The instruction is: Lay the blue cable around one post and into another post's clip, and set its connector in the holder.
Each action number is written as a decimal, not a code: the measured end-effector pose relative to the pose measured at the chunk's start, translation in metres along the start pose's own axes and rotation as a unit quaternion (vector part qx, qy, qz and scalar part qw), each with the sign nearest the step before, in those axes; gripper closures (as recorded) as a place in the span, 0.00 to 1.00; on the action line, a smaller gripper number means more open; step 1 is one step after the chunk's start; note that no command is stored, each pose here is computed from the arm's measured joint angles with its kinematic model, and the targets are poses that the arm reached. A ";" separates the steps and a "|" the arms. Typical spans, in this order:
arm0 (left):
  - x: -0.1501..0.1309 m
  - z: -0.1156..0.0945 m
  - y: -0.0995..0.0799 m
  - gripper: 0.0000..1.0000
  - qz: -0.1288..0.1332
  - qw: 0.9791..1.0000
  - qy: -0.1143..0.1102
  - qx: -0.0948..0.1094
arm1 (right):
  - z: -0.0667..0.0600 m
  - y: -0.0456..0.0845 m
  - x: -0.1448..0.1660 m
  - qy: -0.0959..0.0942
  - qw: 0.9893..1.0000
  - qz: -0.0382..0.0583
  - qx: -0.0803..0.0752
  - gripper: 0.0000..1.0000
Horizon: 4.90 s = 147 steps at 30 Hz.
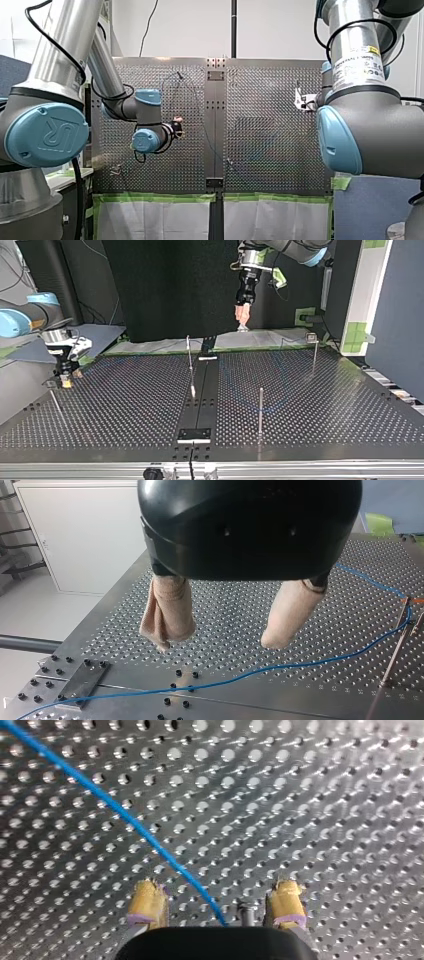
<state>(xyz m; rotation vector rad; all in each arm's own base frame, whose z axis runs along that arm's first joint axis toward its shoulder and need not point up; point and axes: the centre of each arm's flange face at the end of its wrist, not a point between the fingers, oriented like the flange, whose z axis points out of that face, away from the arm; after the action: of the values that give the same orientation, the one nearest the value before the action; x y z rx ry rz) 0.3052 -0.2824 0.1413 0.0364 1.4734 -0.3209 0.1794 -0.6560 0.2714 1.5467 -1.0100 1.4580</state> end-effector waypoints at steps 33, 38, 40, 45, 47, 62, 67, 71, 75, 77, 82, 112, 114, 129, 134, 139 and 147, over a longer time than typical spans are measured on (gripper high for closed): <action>0.000 0.001 0.003 0.02 -0.001 1.000 0.001 -0.004 | -0.014 -0.019 0.009 -0.036 0.998 -0.040 -0.014 0.00; 0.000 0.002 0.004 0.02 -0.002 1.000 0.001 -0.005 | -0.017 -0.028 0.008 -0.049 0.997 -0.053 -0.012 0.00; 0.000 0.002 0.004 0.02 -0.002 1.000 0.001 -0.006 | -0.020 -0.035 0.010 -0.052 0.997 -0.060 -0.008 0.00; 0.000 0.003 0.005 0.02 -0.006 1.000 -0.001 -0.007 | -0.032 -0.056 0.020 -0.036 0.997 -0.069 0.008 0.00; -0.001 0.003 0.005 0.02 -0.009 1.000 -0.001 -0.007 | -0.038 -0.070 0.026 -0.025 0.997 -0.065 0.021 0.00; 0.000 0.002 0.006 0.02 -0.037 0.999 0.002 -0.008 | -0.079 -0.165 0.019 0.016 0.999 -0.024 0.038 0.00; 0.001 0.002 0.008 0.02 -0.042 0.999 0.009 -0.011 | -0.089 -0.193 -0.013 0.005 0.999 -0.030 0.038 0.00; 0.002 0.001 0.008 0.02 -0.043 0.999 0.010 -0.012 | -0.098 -0.213 -0.040 -0.006 0.999 -0.037 0.039 0.00; 0.002 0.000 0.010 0.02 -0.034 0.999 0.015 -0.019 | -0.107 -0.230 -0.067 -0.020 0.998 -0.048 0.040 0.00; 0.004 -0.001 0.012 0.02 -0.024 0.999 0.021 -0.028 | -0.114 -0.240 -0.085 -0.030 0.997 -0.052 0.040 0.00; 0.007 -0.006 0.018 0.02 0.008 0.998 0.043 -0.048 | -0.119 -0.263 -0.114 -0.037 0.996 -0.067 0.041 0.00; 0.012 -0.016 0.031 0.02 0.070 0.990 0.087 -0.086 | -0.157 -0.413 -0.139 0.015 0.994 -0.077 0.082 0.00; 0.012 -0.016 0.033 0.02 0.069 0.989 0.085 -0.096 | -0.164 -0.420 -0.141 0.008 0.994 -0.074 0.084 0.00; 0.010 -0.020 0.045 0.02 0.065 0.982 0.079 -0.160 | -0.224 -0.467 -0.158 -0.022 0.992 -0.081 0.099 0.00; 0.010 -0.020 0.045 0.02 0.064 0.982 0.080 -0.158 | -0.241 -0.487 -0.160 -0.019 0.989 -0.082 0.124 0.00; 0.010 -0.021 0.045 0.02 0.064 0.982 0.083 -0.158 | -0.243 -0.490 -0.160 -0.020 0.988 -0.081 0.131 0.00; 0.010 -0.021 0.046 0.02 0.063 0.982 0.084 -0.159 | -0.236 -0.480 -0.162 -0.031 0.988 -0.085 0.122 0.00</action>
<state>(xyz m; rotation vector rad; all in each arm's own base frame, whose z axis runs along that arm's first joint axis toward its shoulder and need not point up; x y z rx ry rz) 0.2967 -0.2354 0.1210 -0.1023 1.6674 0.0251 0.5234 -0.2443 0.1153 1.8155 -0.7331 1.4630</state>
